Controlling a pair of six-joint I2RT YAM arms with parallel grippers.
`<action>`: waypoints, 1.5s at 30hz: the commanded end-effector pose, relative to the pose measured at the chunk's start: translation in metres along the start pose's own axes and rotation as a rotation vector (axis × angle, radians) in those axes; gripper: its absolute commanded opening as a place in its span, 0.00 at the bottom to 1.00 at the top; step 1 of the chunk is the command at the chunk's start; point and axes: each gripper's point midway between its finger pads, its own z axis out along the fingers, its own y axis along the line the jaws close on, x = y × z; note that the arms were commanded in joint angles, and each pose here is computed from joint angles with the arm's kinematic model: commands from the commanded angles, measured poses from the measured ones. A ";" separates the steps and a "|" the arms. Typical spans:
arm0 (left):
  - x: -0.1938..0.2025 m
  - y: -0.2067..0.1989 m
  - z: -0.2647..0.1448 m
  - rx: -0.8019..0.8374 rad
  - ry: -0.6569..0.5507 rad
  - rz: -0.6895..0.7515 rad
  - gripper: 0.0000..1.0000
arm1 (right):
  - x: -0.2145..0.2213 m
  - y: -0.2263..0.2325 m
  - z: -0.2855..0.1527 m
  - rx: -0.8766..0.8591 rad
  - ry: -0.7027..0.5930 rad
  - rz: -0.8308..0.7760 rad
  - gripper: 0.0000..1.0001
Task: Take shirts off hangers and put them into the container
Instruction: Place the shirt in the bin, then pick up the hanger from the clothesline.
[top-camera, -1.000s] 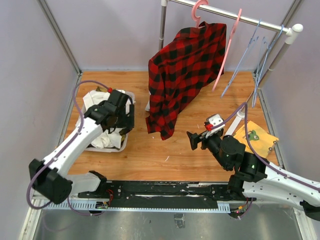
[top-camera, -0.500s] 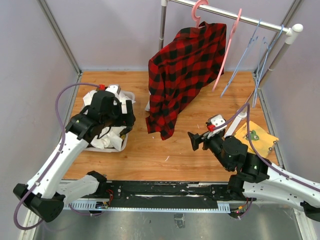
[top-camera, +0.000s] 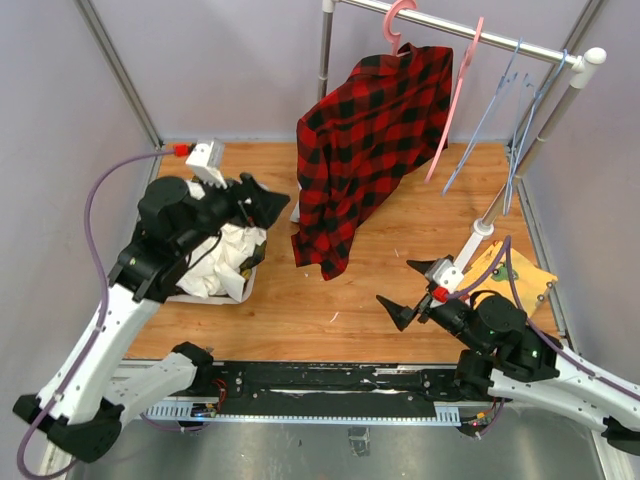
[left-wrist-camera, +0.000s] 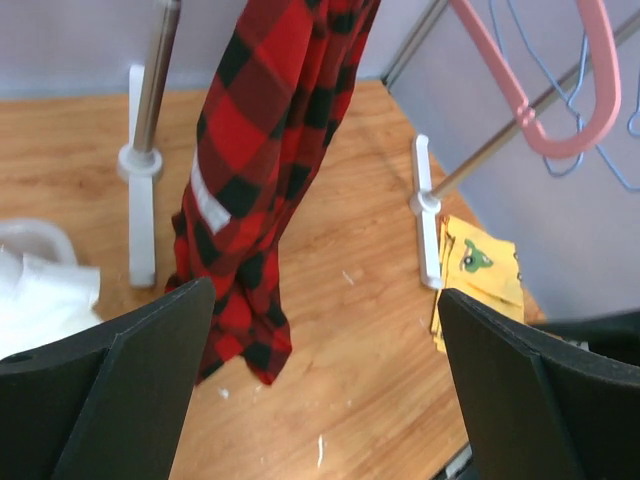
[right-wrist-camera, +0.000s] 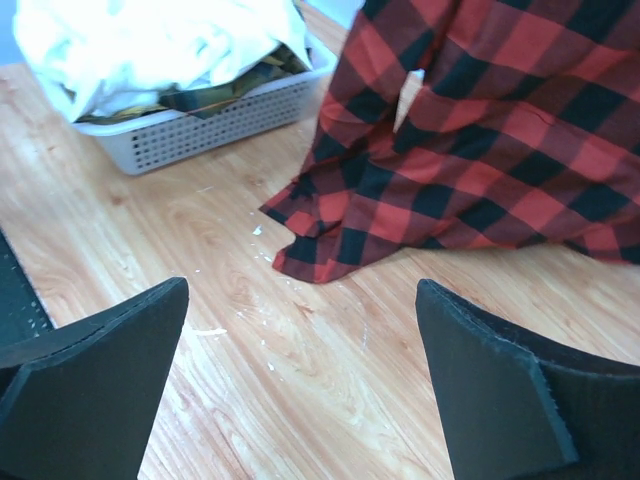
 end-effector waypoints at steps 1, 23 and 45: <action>-0.045 -0.022 0.036 0.074 -0.056 0.061 1.00 | -0.002 0.022 -0.008 -0.149 -0.046 -0.051 0.98; -0.087 -0.027 0.228 0.143 0.041 0.123 0.84 | 0.005 0.008 0.004 -0.029 0.108 0.015 0.98; -0.087 -0.062 0.214 0.335 0.037 0.092 0.01 | 0.005 0.009 0.016 0.002 0.142 0.057 0.98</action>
